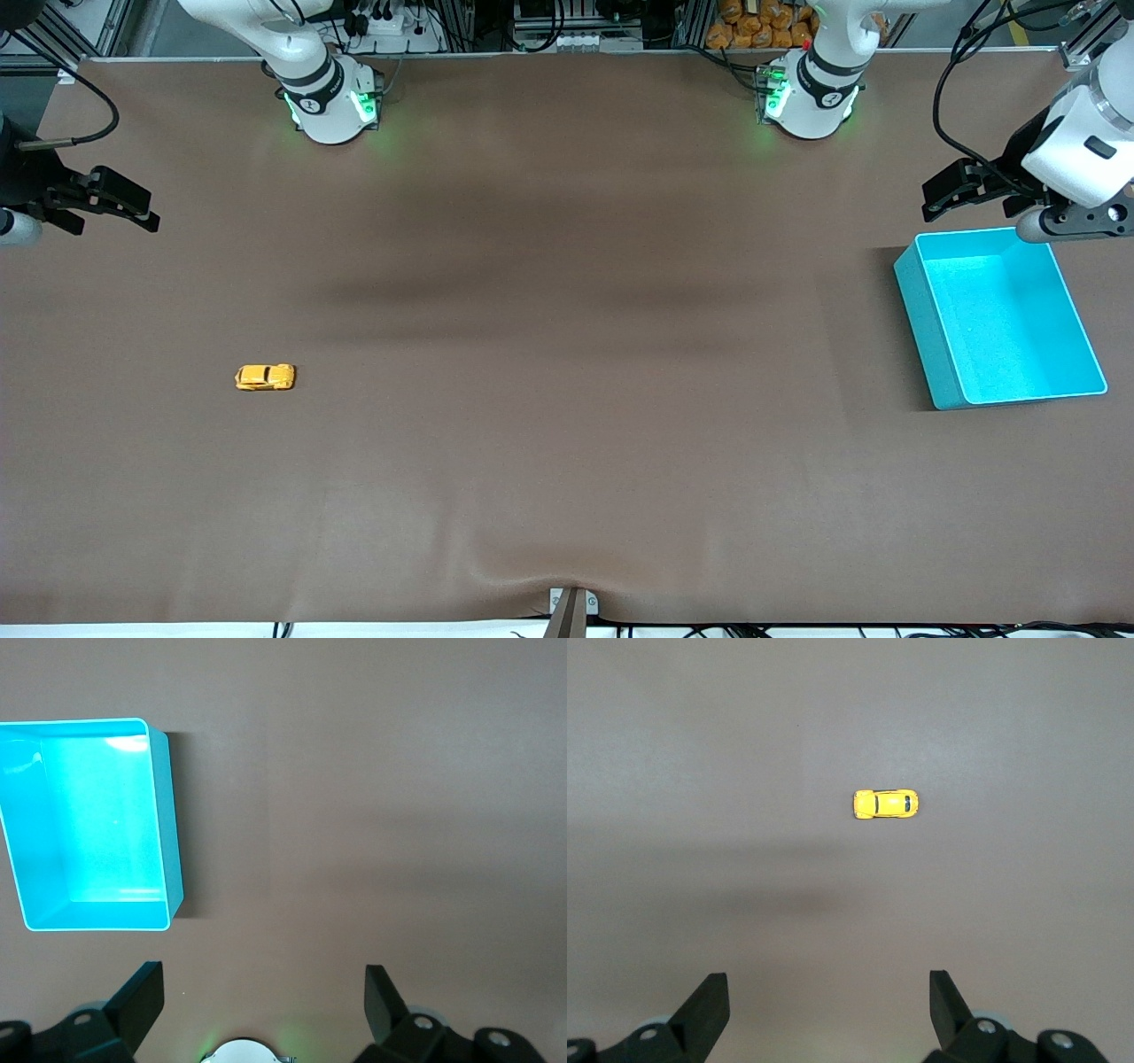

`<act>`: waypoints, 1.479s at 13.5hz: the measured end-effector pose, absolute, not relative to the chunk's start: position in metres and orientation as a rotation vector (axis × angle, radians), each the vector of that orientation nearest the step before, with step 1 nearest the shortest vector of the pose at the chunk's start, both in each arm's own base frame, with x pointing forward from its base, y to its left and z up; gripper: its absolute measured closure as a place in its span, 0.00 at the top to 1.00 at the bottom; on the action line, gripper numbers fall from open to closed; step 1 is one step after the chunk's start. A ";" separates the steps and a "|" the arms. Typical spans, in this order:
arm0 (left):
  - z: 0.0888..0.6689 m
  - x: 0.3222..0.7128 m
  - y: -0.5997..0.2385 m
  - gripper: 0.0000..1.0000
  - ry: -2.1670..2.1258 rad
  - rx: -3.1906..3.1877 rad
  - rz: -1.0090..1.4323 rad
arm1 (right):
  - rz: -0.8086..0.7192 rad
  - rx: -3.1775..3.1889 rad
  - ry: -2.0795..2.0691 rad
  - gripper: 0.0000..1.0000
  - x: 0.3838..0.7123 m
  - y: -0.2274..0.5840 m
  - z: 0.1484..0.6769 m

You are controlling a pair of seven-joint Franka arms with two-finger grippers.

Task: Wind and store yellow beetle car
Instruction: 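Move the right gripper down over the yellow toy car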

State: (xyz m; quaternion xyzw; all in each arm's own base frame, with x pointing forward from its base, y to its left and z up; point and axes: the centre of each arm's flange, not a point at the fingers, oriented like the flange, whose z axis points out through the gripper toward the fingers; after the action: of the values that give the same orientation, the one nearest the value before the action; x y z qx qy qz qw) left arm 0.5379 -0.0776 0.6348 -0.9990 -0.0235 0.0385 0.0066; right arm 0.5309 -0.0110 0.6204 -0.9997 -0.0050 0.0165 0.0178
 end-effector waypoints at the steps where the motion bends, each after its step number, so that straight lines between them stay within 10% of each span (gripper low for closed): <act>1: 0.635 0.538 -0.078 1.00 -0.073 -3.125 0.121 | 0.050 -3.106 -0.016 1.00 0.531 -0.011 0.621; 8: 0.636 0.537 -0.080 1.00 -0.071 -3.125 0.118 | 0.088 -3.106 -0.077 1.00 0.541 -0.008 0.599; 20: 0.633 0.538 -0.077 1.00 -0.079 -3.124 0.130 | 0.141 -2.691 -1.524 1.00 0.585 0.012 0.407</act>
State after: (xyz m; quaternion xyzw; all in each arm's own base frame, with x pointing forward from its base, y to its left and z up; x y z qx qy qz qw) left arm 0.5378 -0.0769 0.6325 -0.9988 -0.0252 0.0416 0.0071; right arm 0.5848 0.0123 0.4071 -0.8691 -0.4921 0.0455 0.0229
